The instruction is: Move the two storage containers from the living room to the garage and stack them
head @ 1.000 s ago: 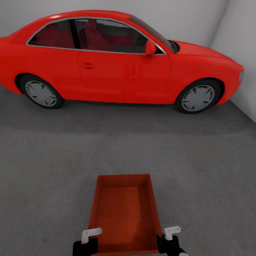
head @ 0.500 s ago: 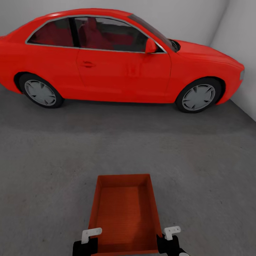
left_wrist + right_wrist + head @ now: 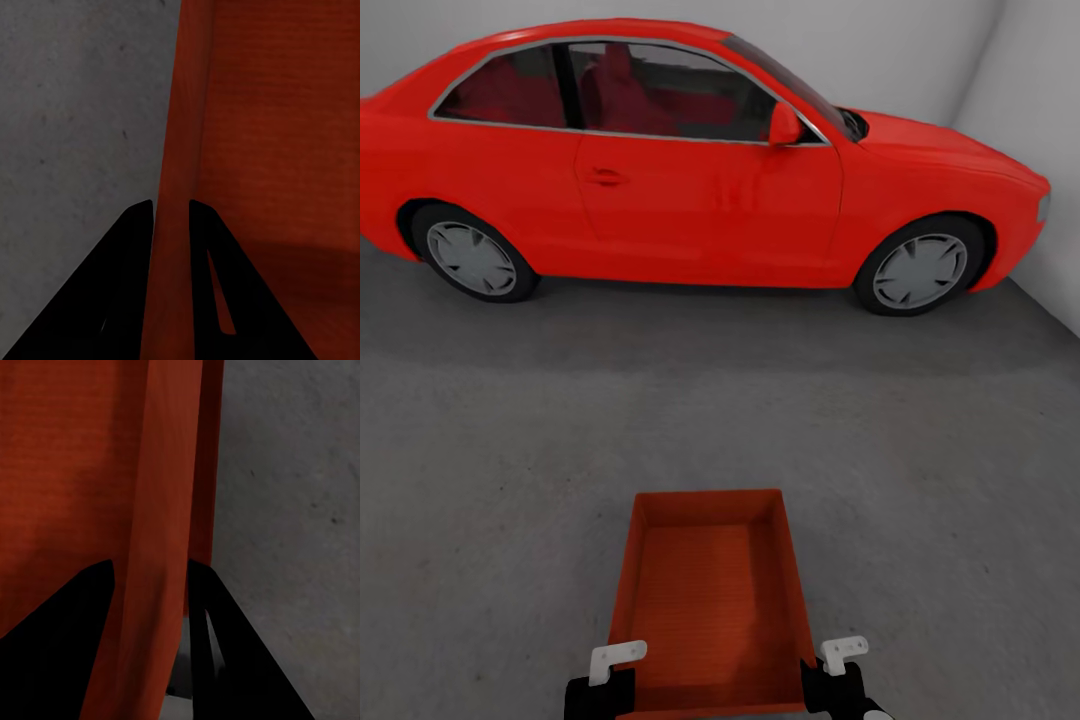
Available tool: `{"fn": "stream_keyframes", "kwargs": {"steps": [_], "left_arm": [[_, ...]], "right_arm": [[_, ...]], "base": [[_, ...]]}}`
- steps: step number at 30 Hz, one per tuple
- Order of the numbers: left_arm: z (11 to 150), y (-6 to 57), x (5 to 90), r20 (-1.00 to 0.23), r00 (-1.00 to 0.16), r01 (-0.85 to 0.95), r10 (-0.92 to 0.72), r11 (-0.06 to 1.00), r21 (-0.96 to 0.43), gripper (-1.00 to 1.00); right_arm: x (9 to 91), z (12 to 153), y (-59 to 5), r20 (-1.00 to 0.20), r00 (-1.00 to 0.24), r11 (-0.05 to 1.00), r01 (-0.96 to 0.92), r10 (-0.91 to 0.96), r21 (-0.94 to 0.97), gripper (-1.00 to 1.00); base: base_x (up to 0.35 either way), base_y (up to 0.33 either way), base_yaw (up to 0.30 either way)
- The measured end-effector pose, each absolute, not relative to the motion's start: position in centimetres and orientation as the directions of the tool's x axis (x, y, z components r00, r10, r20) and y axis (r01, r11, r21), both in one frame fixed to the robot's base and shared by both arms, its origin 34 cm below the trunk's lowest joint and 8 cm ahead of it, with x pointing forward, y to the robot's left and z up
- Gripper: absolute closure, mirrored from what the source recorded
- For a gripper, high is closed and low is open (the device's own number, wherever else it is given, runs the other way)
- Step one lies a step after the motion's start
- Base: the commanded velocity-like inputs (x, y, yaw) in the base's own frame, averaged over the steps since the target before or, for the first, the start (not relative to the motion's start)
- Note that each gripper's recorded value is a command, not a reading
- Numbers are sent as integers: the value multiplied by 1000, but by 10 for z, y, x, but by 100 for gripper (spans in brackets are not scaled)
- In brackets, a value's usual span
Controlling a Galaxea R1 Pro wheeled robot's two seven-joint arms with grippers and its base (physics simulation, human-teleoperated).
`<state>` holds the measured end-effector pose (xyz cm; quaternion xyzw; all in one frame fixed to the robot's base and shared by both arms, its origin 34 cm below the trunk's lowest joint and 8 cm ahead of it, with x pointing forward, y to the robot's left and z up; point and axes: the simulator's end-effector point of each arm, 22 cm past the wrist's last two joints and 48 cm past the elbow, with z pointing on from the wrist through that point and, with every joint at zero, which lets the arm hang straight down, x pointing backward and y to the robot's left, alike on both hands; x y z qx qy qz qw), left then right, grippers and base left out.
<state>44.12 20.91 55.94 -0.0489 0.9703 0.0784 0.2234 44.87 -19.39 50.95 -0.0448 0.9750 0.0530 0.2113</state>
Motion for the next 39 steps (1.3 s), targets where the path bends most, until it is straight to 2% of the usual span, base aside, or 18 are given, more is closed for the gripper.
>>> {"fn": "stream_keyframes", "kwargs": {"steps": [39], "left_arm": [[507, 209, 442, -442, -895, -130, -60, 983, 130, 100]], "right_arm": [[450, 457, -194, -418, -906, 990, -110, -65, 84, 100]], "base": [[0, 0, 0]]}}
